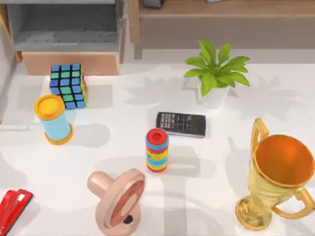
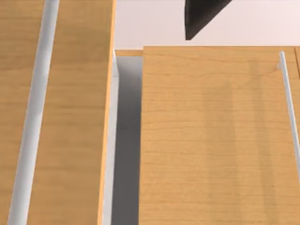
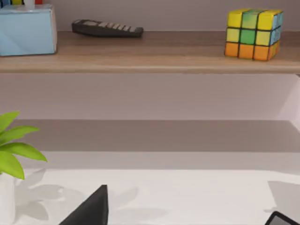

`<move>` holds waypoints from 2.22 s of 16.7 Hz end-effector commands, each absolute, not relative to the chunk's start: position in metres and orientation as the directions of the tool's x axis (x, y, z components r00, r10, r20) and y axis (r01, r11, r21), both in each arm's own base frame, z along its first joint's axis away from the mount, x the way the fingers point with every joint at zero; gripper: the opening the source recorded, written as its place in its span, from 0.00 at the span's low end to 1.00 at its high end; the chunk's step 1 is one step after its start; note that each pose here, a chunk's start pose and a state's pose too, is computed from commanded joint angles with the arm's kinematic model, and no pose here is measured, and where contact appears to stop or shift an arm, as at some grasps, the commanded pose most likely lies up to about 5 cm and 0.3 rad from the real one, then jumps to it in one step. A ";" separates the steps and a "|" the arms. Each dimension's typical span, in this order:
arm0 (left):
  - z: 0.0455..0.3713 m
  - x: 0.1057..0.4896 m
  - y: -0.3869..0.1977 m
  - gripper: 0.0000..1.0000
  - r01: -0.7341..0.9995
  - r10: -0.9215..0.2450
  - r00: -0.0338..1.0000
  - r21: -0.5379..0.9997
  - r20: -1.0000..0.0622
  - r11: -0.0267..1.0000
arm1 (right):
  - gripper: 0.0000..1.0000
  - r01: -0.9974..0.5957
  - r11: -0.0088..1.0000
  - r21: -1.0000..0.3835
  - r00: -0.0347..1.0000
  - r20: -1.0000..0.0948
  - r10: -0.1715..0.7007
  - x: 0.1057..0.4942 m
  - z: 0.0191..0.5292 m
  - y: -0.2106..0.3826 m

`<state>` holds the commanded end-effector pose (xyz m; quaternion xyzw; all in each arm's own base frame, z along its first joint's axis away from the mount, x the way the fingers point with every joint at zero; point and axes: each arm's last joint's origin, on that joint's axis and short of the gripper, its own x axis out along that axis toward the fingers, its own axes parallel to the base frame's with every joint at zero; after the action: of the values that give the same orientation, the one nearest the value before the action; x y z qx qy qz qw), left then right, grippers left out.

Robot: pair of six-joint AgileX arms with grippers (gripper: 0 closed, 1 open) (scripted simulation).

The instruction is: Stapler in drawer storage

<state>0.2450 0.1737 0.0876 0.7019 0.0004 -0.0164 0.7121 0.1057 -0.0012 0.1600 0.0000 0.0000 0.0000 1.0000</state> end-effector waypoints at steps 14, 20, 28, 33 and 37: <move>0.087 0.227 0.173 1.00 0.026 -0.027 0.999 1.000 -0.026 0.016 | 1.00 0.000 1.000 0.000 1.000 0.000 0.000 0.106 0.160 -0.001; 0.088 0.227 0.174 1.00 0.117 0.027 0.992 0.972 -0.124 0.202 | 1.00 0.000 1.000 0.000 1.000 0.000 0.000 0.106 0.160 -0.001; 0.099 0.237 0.153 1.00 0.304 0.062 0.882 0.666 -0.467 0.681 | 1.00 0.000 1.000 0.000 1.000 0.000 0.000 0.106 0.160 -0.001; 0.117 0.248 0.114 1.00 0.370 -0.012 0.707 0.356 -0.707 0.858 | 1.00 0.000 1.000 0.000 1.000 0.000 0.000 0.106 0.160 -0.001; 0.136 0.248 0.072 1.00 0.384 -0.070 0.498 0.148 -0.865 0.912 | 1.00 0.000 1.000 0.000 1.000 0.000 0.000 0.106 0.160 -0.001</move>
<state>0.2477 0.0716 0.1362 0.1626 0.4830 -0.1334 0.8500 0.1057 -0.0012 0.1600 0.0000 0.0000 0.0000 1.0000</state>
